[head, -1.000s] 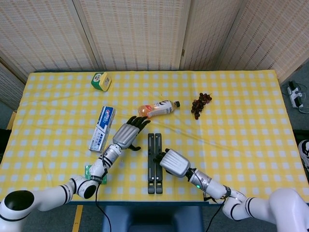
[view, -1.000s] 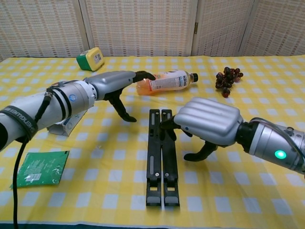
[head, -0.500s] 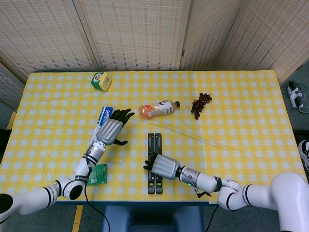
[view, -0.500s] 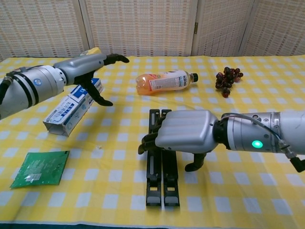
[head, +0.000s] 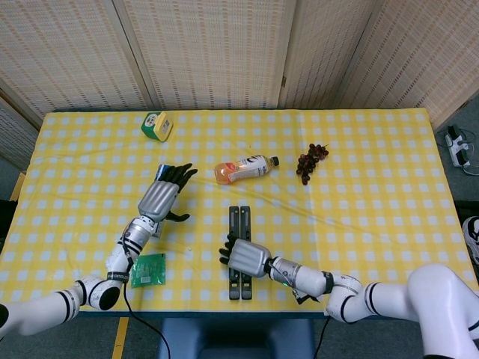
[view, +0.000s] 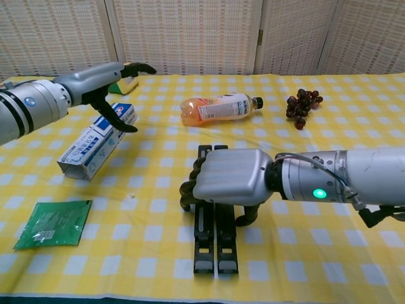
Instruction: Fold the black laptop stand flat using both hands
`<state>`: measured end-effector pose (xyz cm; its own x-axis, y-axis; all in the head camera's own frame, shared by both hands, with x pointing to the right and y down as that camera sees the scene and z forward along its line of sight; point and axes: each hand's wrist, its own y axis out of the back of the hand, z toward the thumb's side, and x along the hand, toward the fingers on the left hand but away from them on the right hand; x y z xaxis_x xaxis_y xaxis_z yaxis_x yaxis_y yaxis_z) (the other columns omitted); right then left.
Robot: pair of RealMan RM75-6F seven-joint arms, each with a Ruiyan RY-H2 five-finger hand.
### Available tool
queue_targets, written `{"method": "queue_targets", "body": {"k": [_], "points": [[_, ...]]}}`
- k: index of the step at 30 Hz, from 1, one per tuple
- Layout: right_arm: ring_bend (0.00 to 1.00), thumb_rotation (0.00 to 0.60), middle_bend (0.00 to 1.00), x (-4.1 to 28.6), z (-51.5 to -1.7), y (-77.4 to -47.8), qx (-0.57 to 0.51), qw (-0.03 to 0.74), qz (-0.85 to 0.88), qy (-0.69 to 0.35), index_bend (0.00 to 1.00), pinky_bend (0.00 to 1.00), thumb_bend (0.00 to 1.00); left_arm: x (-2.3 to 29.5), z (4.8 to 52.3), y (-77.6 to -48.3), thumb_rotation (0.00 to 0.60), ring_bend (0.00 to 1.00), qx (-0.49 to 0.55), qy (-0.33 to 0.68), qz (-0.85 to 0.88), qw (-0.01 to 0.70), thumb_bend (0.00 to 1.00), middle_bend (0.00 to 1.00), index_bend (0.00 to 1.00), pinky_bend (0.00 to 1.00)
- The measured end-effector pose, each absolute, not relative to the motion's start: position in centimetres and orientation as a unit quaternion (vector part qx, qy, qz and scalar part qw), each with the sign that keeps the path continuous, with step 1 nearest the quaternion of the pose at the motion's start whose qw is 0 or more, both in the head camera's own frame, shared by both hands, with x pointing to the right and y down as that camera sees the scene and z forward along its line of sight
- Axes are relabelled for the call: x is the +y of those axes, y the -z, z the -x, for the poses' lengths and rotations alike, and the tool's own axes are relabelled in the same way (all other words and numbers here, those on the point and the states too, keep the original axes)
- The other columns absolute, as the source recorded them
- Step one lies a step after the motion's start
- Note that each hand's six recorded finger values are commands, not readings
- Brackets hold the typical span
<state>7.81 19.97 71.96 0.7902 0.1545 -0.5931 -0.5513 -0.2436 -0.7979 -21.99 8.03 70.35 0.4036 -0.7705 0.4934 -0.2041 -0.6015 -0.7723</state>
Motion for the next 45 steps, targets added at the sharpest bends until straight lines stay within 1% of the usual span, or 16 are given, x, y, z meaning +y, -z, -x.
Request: {"method": "queue_targets", "body": {"k": [3,5,8,10,11,14,15,17,20,23,26,31,36,38,42,45], "points": [[0.28,0.600,0.40,19.7,-7.7,-71.9,0.127,0.604,0.731,-0.292,0.55,0.16,0.26,7.9,22.4,-70.2,0.600,0.00,0.322,0.445,0.773,0.317,0.20,0.00,0.00,0.00],[0.31,0.600,0.44,19.5,-7.6,-71.8,0.118,0.606,0.732,-0.289,0.61,0.16,0.26,7.8,22.6,-70.0,0.600,0.00,0.327,0.444,0.772,0.316,0.20,0.00,0.00,0.00],[0.32,0.600,0.46,19.1,-7.4,-71.5,0.104,0.610,0.733,-0.284,0.64,0.16,0.26,7.6,23.0,-69.9,0.600,0.00,0.334,0.441,0.771,0.313,0.20,0.00,0.00,0.00],[0.30,0.600,0.42,18.8,-7.4,-71.5,0.098,0.609,0.735,-0.282,0.60,0.16,0.26,7.5,23.3,-69.7,0.600,0.00,0.338,0.441,0.769,0.315,0.20,0.00,0.00,0.00],[0.27,0.600,0.37,18.8,-7.5,-71.4,0.096,0.608,0.736,-0.282,0.52,0.15,0.26,7.4,23.4,-69.6,0.600,0.00,0.340,0.442,0.768,0.315,0.20,0.00,0.00,0.00],[0.17,0.600,0.17,18.4,-7.9,-71.4,0.093,0.606,0.735,-0.289,0.21,0.09,0.26,7.2,24.0,-69.4,0.600,0.00,0.344,0.445,0.765,0.314,0.20,0.00,0.00,0.00],[0.15,0.600,0.12,18.2,-8.1,-71.2,0.089,0.605,0.735,-0.293,0.12,0.08,0.26,7.2,24.2,-69.4,0.600,0.00,0.345,0.447,0.763,0.314,0.20,0.00,0.00,0.00],[0.15,0.600,0.09,17.9,-8.6,-70.8,0.076,0.601,0.737,-0.299,0.05,0.08,0.26,7.3,24.8,-69.3,0.600,0.00,0.348,0.453,0.758,0.313,0.22,0.00,0.00,0.00],[0.17,0.600,0.08,16.9,-10.1,-69.9,0.038,0.593,0.739,-0.317,0.03,0.08,0.26,7.6,25.9,-68.9,0.600,0.00,0.352,0.466,0.747,0.318,0.23,0.00,0.00,0.00],[0.16,0.600,0.08,15.8,-12.4,-68.7,-0.014,0.580,0.738,-0.344,0.03,0.08,0.26,8.0,27.6,-68.2,0.600,0.00,0.355,0.484,0.727,0.332,0.23,0.00,0.00,0.00],[0.15,0.600,0.09,14.9,-15.4,-67.2,-0.069,0.566,0.731,-0.376,0.03,0.08,0.26,8.6,30.3,-67.4,0.600,0.00,0.363,0.508,0.700,0.347,0.24,0.00,0.00,0.00],[0.16,0.600,0.10,13.9,-21.8,-64.6,-0.152,0.542,0.697,-0.443,0.03,0.08,0.26,10.3,35.2,-66.1,0.600,0.00,0.382,0.542,0.666,0.342,0.24,0.00,0.03,0.00],[0.16,0.600,0.11,14.2,-27.9,-62.5,-0.220,0.503,0.668,-0.503,0.03,0.08,0.26,12.6,39.6,-64.3,0.600,0.00,0.399,0.568,0.635,0.338,0.24,0.00,0.05,0.00],[0.16,0.600,0.11,14.4,-29.6,-62.0,-0.240,0.487,0.662,-0.517,0.03,0.08,0.26,13.7,41.0,-63.4,0.600,0.00,0.404,0.576,0.624,0.340,0.24,0.00,0.06,0.00],[0.16,0.600,0.11,15.7,-33.7,-60.9,-0.284,0.449,0.647,-0.547,0.03,0.08,0.26,16.0,43.0,-61.9,0.600,0.00,0.416,0.585,0.608,0.337,0.24,0.00,0.06,0.00],[0.17,0.600,0.11,16.6,-35.9,-60.4,-0.308,0.431,0.639,-0.558,0.03,0.08,0.26,17.8,44.2,-60.7,0.600,0.00,0.425,0.590,0.597,0.338,0.24,0.00,0.06,0.00]]}}
